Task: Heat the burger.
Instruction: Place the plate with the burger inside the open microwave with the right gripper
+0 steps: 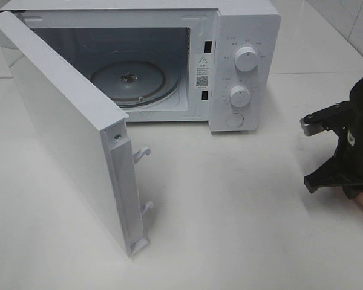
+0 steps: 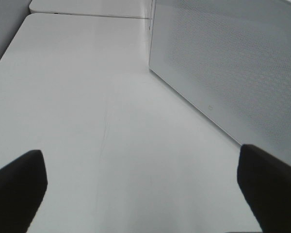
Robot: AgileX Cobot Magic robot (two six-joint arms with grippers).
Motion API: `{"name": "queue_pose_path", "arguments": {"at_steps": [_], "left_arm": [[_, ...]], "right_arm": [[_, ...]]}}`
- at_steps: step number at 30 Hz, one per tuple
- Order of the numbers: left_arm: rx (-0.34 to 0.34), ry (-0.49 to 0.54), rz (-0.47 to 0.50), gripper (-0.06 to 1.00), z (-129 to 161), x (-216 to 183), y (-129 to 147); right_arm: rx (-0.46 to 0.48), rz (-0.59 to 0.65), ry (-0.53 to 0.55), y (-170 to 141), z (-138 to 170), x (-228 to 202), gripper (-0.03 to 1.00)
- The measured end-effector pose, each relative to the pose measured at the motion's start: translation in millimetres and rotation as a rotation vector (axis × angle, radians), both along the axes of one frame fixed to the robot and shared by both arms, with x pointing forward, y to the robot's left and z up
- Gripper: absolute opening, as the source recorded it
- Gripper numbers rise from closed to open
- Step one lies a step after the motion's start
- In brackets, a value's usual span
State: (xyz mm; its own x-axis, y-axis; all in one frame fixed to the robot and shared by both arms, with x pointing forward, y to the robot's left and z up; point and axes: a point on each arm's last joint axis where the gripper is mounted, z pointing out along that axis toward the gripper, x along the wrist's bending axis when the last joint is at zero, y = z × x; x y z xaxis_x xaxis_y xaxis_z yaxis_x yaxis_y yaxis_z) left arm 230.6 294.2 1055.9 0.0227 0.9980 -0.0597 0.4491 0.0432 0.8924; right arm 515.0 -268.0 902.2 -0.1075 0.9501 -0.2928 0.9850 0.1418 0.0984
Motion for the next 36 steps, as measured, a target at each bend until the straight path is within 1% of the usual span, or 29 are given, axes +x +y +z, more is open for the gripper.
{"name": "queue_pose_path", "arguments": {"at_steps": [5,9,12,14,17,22,31,36], "left_arm": [[0.000,0.000,0.000,0.99,0.0,0.0,0.0],[0.000,0.000,0.000,0.99,0.0,0.0,0.0],[0.000,0.000,0.000,0.99,0.0,0.0,0.0],[0.000,0.000,0.000,0.99,0.0,0.0,0.0],[0.000,0.000,0.000,0.99,0.0,0.0,0.0],[0.000,0.000,0.000,0.99,0.0,0.0,0.0],[0.000,0.000,0.000,0.99,0.0,0.0,0.0],[0.000,0.000,0.000,0.99,0.0,0.0,0.0]], "right_arm": [[-0.069,-0.027,0.019,3.7,1.5,-5.0,0.03],[-0.090,-0.025,0.029,7.3,2.7,-7.7,0.03],[-0.103,-0.009,0.019,11.5,8.6,-9.9,0.03],[-0.127,0.019,0.006,16.8,19.4,-14.0,0.03],[-0.131,0.023,0.003,18.0,21.7,-15.1,0.03],[-0.169,0.048,0.011,25.4,32.6,-23.2,0.03],[-0.178,0.088,0.009,33.0,39.2,-37.7,0.03],[-0.194,0.106,0.033,39.7,40.4,-45.4,0.03]]}}
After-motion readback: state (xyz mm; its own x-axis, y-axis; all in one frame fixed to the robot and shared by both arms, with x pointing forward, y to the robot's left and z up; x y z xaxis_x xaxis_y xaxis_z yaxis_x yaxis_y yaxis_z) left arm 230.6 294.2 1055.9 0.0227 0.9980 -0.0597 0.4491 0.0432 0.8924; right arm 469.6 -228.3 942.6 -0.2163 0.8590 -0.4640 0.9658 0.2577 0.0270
